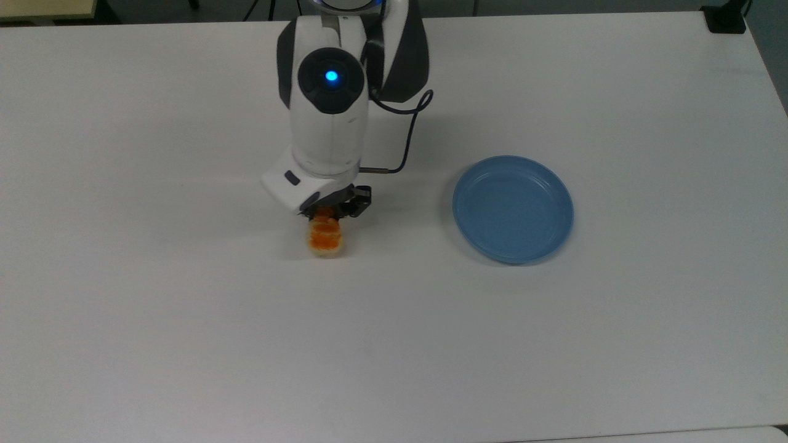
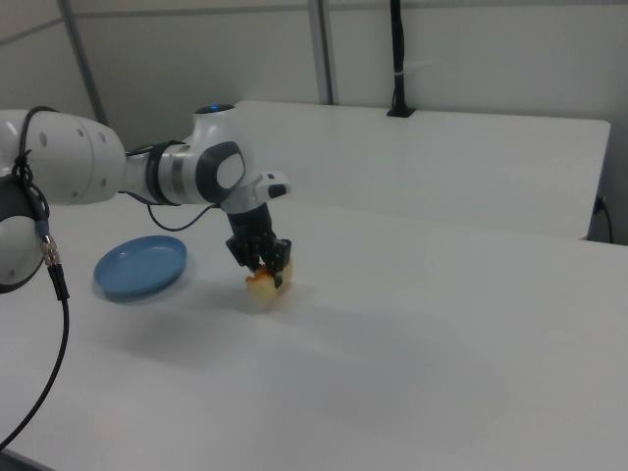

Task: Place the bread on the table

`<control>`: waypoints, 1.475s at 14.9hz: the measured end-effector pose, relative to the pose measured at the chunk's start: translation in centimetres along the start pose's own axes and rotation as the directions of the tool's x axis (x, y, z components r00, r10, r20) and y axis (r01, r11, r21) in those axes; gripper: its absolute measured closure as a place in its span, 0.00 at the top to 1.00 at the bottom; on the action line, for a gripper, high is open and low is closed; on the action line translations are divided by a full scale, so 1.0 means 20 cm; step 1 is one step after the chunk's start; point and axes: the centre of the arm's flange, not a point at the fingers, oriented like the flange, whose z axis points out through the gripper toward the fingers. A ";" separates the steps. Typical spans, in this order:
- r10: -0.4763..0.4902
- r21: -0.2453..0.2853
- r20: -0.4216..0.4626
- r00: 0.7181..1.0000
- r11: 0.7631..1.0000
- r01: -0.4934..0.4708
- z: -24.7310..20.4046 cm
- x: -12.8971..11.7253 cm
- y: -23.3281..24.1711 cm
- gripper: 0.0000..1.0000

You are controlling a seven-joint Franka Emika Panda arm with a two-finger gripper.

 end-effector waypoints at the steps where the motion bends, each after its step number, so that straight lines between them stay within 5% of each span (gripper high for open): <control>1: 0.000 0.000 0.002 1.000 1.000 0.000 0.01 0.00 0.07 0.37; 8: -0.051 -0.001 0.013 0.999 0.999 0.051 0.06 -0.08 0.75 0.38; 14: -0.109 -0.013 -0.037 0.993 0.994 0.109 0.20 -0.10 1.02 0.48; 19: -0.103 -0.010 -0.052 0.993 0.995 0.102 0.21 -0.09 1.03 0.94; 22: -0.053 0.008 -0.096 0.994 0.999 0.054 0.05 -0.03 0.89 1.00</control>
